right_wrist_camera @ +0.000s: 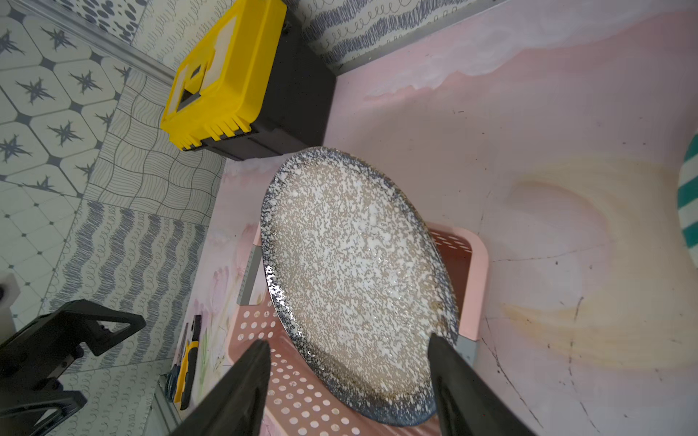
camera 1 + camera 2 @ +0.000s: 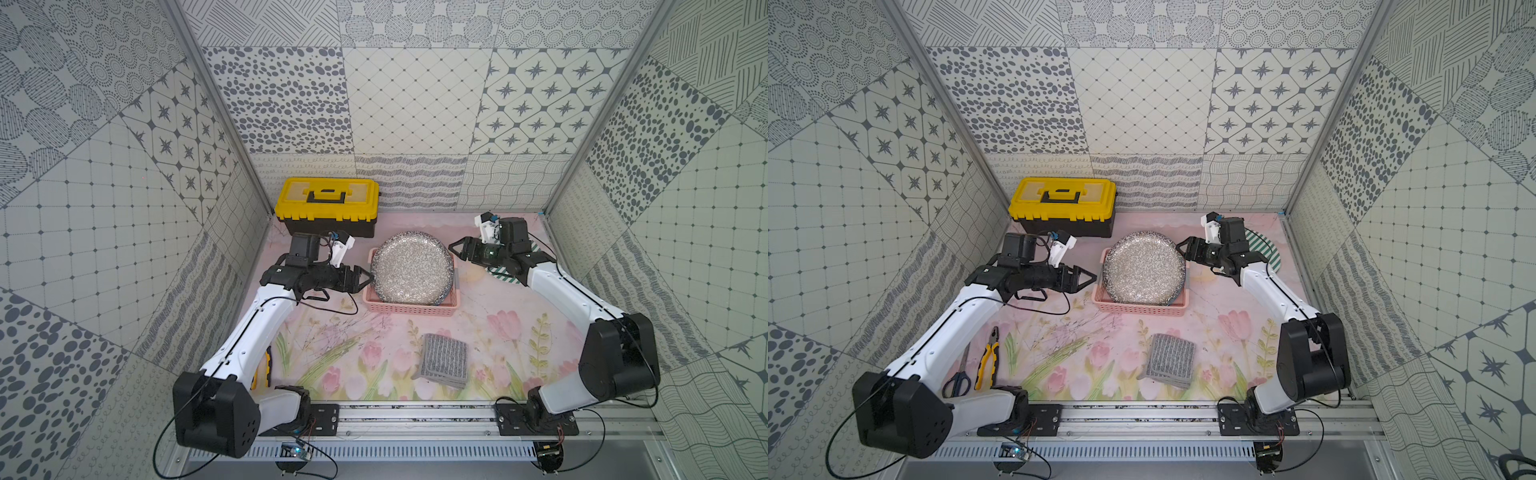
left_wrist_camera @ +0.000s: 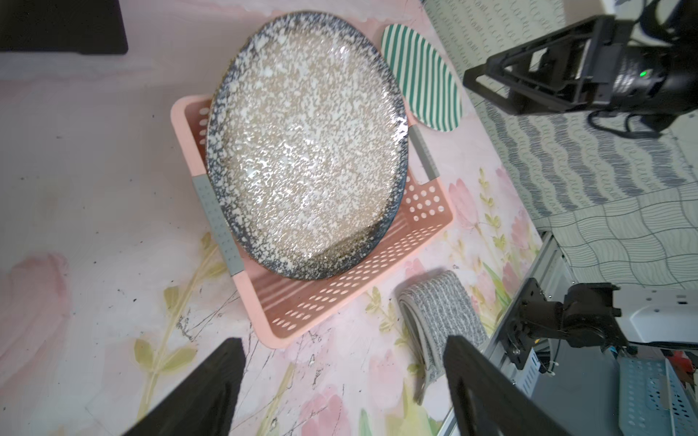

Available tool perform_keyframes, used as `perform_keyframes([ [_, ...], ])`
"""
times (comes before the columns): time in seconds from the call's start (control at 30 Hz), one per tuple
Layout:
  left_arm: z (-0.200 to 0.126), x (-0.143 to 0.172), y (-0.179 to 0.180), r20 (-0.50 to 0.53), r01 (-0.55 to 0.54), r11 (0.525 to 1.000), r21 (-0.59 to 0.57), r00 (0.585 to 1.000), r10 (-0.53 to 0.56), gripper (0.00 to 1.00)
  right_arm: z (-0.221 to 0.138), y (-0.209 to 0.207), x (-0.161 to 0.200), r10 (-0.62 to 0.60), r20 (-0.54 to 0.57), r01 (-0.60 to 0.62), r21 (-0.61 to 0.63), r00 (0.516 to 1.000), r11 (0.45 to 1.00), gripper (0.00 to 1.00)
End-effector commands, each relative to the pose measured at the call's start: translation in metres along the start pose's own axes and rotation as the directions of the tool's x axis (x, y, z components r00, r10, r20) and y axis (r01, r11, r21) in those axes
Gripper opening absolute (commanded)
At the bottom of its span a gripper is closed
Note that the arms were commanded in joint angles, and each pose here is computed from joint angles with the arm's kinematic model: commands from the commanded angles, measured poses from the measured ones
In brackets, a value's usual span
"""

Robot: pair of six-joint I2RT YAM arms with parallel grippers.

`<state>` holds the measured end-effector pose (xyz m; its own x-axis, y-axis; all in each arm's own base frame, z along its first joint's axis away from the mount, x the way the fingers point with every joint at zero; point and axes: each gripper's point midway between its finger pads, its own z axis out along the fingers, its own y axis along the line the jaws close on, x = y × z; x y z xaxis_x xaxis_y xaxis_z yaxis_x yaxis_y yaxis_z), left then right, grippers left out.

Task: Wipe the wet plate dry
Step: Place the plate at the center of the board, then pick up the plate from the bin.

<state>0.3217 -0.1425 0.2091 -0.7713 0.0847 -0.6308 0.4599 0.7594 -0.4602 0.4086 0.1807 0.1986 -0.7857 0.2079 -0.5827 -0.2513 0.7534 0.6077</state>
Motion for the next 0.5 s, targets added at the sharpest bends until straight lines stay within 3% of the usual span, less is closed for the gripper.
perform_keyframes([
  [0.0, 0.032, 0.031, 0.036, -0.162, -0.028, 0.993, -0.118, 0.987, 0.009, 0.85, 0.018, -0.001, -0.001, -0.097, -0.043, 0.099, 0.023, 0.994, 0.995, 0.69],
  [0.1, 0.051, 0.04, 0.055, -0.21, -0.047, 0.981, -0.19, 0.978, 0.006, 0.83, 0.032, 0.004, -0.004, -0.146, -0.073, 0.149, 0.038, 0.987, 0.988, 0.67],
  [0.3, 0.087, 0.049, 0.067, -0.273, -0.058, 0.975, -0.214, 0.962, -0.003, 0.78, 0.049, 0.004, -0.006, -0.21, -0.113, 0.218, 0.068, 0.971, 0.973, 0.64],
  [0.47, 0.107, 0.054, 0.085, -0.293, -0.012, 0.962, -0.274, 0.954, -0.071, 0.64, 0.055, -0.006, -0.004, -0.233, -0.131, 0.247, 0.102, 0.963, 0.964, 0.64],
])
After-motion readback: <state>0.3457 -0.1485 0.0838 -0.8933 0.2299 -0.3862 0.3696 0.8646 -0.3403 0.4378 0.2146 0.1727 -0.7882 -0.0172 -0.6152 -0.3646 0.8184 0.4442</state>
